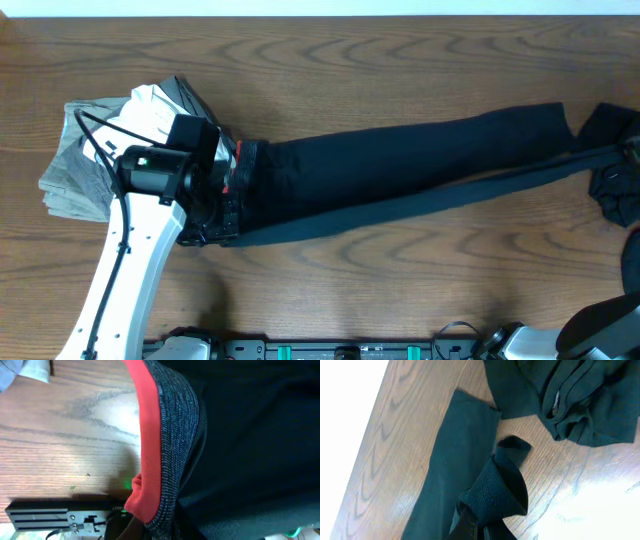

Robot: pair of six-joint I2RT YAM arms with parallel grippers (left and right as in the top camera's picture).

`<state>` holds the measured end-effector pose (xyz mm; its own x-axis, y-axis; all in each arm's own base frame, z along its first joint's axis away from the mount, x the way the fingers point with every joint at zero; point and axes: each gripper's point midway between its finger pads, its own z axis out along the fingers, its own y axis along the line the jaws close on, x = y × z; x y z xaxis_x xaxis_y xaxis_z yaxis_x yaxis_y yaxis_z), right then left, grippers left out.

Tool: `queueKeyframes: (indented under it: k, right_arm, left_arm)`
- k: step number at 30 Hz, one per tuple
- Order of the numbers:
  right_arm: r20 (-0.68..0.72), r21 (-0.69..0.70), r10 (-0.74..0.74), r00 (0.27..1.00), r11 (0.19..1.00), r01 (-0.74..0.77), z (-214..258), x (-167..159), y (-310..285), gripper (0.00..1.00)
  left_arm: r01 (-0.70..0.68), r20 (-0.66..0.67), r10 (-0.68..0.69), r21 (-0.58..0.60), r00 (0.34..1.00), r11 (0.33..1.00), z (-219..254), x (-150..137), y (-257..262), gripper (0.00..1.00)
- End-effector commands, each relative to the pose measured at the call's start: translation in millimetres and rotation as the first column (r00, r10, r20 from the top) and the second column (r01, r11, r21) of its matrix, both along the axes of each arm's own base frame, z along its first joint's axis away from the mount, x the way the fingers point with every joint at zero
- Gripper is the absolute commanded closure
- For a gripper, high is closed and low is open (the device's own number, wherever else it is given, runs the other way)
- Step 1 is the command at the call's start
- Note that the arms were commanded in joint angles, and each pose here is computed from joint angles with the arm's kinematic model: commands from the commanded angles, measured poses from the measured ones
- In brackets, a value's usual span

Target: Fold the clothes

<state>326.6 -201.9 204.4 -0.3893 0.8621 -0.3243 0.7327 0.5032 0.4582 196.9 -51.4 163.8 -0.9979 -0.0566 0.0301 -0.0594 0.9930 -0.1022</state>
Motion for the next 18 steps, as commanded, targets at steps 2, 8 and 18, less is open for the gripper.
queueKeyframes:
  k: [2,8,18]
  right_arm:
    - [-0.021,-0.070,0.030,0.999,0.997,-0.031,4,7,3,0.99]
    - [-0.067,-0.056,0.044,0.997,0.997,-0.048,-21,26,9,0.99]
    - [0.060,0.012,0.054,0.997,0.998,-0.055,-58,88,-5,0.99]
  left_arm:
    - [0.021,0.009,-0.021,-0.005,1.000,1.000,-1,6,-1,0.89]
    - [0.080,0.044,-0.080,-0.008,0.996,0.997,-17,36,-6,0.89]
    - [0.126,0.008,-0.126,-0.005,0.992,0.992,-70,80,-13,0.90]
